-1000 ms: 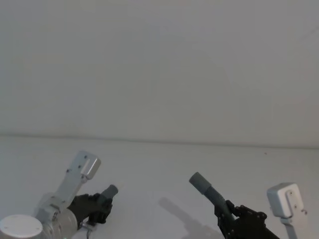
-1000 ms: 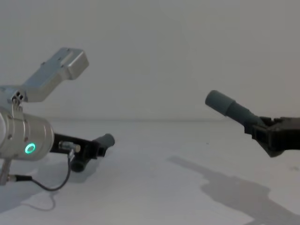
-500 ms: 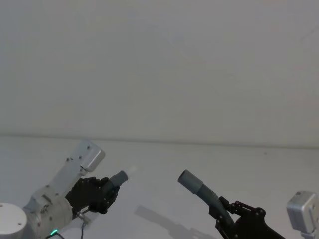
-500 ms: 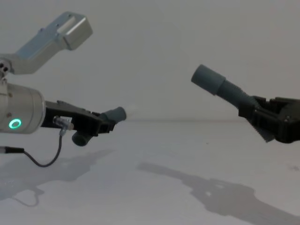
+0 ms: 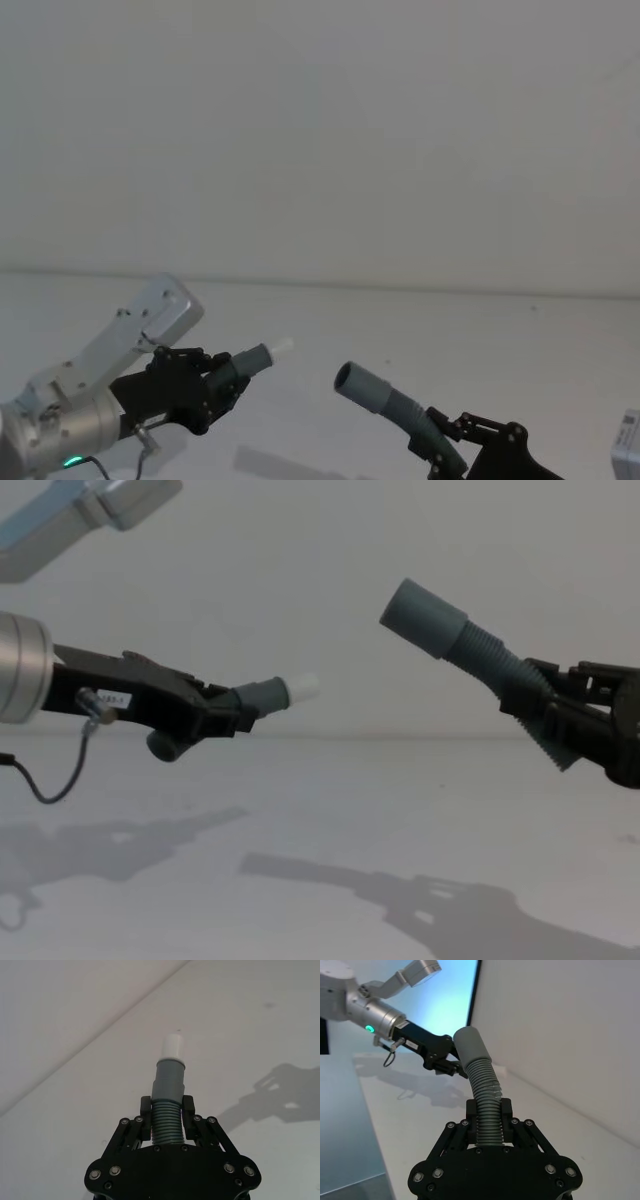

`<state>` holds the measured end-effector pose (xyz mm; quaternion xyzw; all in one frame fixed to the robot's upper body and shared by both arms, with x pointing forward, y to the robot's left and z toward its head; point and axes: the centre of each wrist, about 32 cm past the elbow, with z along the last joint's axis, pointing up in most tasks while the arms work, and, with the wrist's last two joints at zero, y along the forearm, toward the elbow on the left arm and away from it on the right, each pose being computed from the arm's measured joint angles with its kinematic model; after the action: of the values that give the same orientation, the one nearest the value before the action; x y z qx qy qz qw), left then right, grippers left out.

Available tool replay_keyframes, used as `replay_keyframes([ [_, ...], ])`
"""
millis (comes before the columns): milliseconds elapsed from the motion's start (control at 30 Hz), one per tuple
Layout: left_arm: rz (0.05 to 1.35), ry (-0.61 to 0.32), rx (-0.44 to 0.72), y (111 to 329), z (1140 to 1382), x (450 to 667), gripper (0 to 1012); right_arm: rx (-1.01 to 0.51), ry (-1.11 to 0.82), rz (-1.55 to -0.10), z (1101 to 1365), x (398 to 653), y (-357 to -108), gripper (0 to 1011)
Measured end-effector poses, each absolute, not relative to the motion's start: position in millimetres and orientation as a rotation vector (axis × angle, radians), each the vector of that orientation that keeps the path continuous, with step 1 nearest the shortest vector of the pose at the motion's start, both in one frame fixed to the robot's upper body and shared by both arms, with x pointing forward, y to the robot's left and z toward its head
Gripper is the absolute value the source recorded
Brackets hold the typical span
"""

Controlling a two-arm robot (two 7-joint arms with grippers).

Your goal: Use both hands to pick up one end of the pipe from the table, align the ends, and insert them.

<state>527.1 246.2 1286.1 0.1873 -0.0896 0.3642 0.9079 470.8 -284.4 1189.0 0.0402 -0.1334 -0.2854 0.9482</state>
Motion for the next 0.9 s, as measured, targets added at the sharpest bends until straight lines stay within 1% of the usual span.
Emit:
replay_keyframes([
  [200, 0.703, -0.203, 0.396, 256.8, 1294.1, 521.2, 327, 0.097, -0.297, -0.537, 1188.6, 474.5, -287.3, 249],
  [500, 0.678, -0.219, 0.419, 269.6, 1301.3, 510.2, 327, 0.097, -0.3, -0.536, 1191.8, 478.1, -285.7, 249],
  [900, 0.636, -0.24, 0.431, 278.4, 1311.8, 503.0, 327, 0.084, -0.305, -0.536, 1192.0, 483.6, -282.0, 249],
])
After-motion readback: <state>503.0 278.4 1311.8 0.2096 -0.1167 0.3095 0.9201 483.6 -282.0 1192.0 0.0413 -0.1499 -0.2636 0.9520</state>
